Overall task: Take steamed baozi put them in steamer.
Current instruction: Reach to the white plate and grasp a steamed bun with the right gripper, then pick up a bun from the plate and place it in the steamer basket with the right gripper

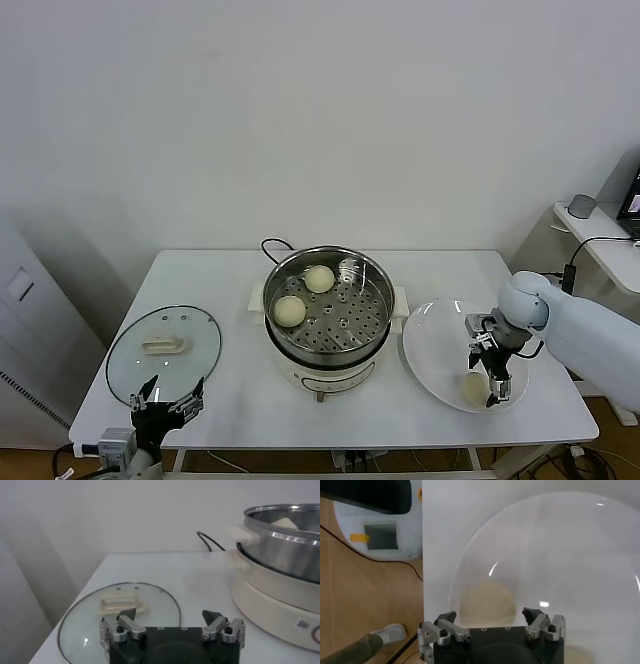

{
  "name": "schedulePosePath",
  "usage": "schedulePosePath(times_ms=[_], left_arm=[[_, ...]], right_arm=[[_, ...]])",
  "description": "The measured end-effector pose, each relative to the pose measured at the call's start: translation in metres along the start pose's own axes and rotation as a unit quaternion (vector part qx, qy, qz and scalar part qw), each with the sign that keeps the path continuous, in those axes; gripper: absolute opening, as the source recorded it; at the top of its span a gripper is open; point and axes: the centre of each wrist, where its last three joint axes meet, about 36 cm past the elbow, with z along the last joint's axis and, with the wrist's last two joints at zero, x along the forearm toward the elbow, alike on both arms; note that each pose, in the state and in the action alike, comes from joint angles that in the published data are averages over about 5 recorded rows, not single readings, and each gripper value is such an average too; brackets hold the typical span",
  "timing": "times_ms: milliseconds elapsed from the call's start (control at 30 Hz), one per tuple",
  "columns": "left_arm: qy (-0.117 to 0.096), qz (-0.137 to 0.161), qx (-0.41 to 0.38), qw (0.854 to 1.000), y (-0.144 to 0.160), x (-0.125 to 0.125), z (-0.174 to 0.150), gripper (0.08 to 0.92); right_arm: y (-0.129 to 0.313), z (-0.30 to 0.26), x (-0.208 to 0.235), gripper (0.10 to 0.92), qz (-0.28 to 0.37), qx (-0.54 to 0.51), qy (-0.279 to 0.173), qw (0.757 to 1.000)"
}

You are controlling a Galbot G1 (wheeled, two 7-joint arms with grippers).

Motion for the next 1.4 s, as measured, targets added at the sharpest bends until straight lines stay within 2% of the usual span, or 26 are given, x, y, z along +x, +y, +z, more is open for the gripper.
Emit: schedulePosePath(times_ms=[367, 767, 967, 1200, 1400], left_arm=[[0.002, 0.000, 0.001, 1.000, 0.000, -0.001, 0.001, 0.823], [0.002, 0.000, 0.001, 1.000, 0.000, -0.003, 0.001, 0.823], [0.001, 0.002, 0.000, 1.000, -0.001, -0.004, 0.001, 0.823], [-0.004, -0.002, -0.003, 1.000, -0.001, -0.003, -0.002, 0.823], [-0.009, -0.011, -0.012, 1.000, 0.000, -0.001, -0.004, 0.823]], right_arm=[[-0.002, -0.001, -0.006, 0.803, -0.002, -0.003, 0.002, 1.000], [-0.004, 0.002, -0.004, 0.492, -0.003, -0.008, 0.001, 1.000], [-0.005, 0.005, 0.007, 0.435, 0.003, -0.011, -0.001, 1.000], [-0.015, 0.002, 0.047, 0.433, 0.023, -0.012, -0.004, 1.000], [-0.040, -0.020, 0.115, 0.433, 0.059, 0.000, -0.011, 0.998]])
